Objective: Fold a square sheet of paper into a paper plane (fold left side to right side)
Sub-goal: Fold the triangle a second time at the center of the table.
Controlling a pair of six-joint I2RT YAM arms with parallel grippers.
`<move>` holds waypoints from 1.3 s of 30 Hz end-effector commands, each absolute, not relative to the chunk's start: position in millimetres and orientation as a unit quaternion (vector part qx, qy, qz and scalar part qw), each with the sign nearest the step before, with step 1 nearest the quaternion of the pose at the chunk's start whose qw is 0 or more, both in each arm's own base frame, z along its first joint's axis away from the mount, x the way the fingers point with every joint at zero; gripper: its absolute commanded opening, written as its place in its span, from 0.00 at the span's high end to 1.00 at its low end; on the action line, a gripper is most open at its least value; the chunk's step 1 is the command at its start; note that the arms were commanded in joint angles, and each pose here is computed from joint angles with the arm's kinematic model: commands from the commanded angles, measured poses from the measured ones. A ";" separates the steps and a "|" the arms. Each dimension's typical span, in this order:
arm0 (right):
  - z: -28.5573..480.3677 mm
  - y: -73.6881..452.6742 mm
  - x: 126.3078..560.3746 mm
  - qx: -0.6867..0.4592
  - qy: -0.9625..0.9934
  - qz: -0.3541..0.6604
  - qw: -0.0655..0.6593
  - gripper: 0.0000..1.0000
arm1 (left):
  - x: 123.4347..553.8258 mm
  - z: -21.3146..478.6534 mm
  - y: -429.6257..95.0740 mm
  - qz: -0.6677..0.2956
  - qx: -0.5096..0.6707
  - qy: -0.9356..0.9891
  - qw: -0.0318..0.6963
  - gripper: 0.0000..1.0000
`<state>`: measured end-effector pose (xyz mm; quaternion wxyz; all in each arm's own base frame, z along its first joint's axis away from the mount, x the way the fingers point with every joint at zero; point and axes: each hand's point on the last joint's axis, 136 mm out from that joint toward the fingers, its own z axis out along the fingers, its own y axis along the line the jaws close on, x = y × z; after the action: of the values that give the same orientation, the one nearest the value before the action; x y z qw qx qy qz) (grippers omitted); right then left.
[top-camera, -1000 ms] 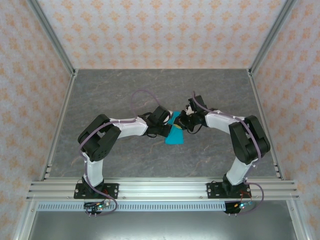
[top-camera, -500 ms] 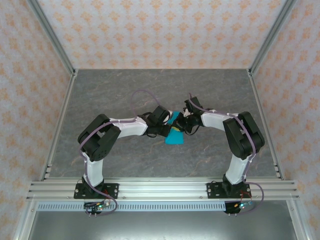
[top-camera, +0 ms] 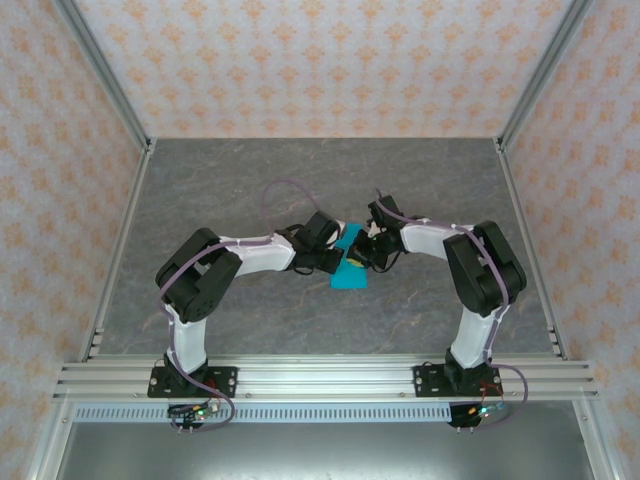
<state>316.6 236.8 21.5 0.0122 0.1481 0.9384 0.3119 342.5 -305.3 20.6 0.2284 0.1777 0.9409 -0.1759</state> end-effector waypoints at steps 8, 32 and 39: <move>4.4 222.3 305.7 0.149 0.955 0.258 -0.001 0.88 | 343.0 15.8 -301.8 -0.168 0.184 0.942 0.223 0.95; 2.1 222.6 305.9 0.151 0.953 0.262 0.000 0.88 | 294.8 68.0 -325.5 -0.319 0.201 0.912 0.163 0.79; 1.9 221.9 304.6 0.150 0.954 0.260 -0.002 0.88 | 286.9 54.9 -339.5 -0.352 0.209 0.904 0.123 0.81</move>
<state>316.5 235.3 20.5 0.0158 0.1424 0.9418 0.3040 291.3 -328.4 50.4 0.1389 0.2026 0.9162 -0.3166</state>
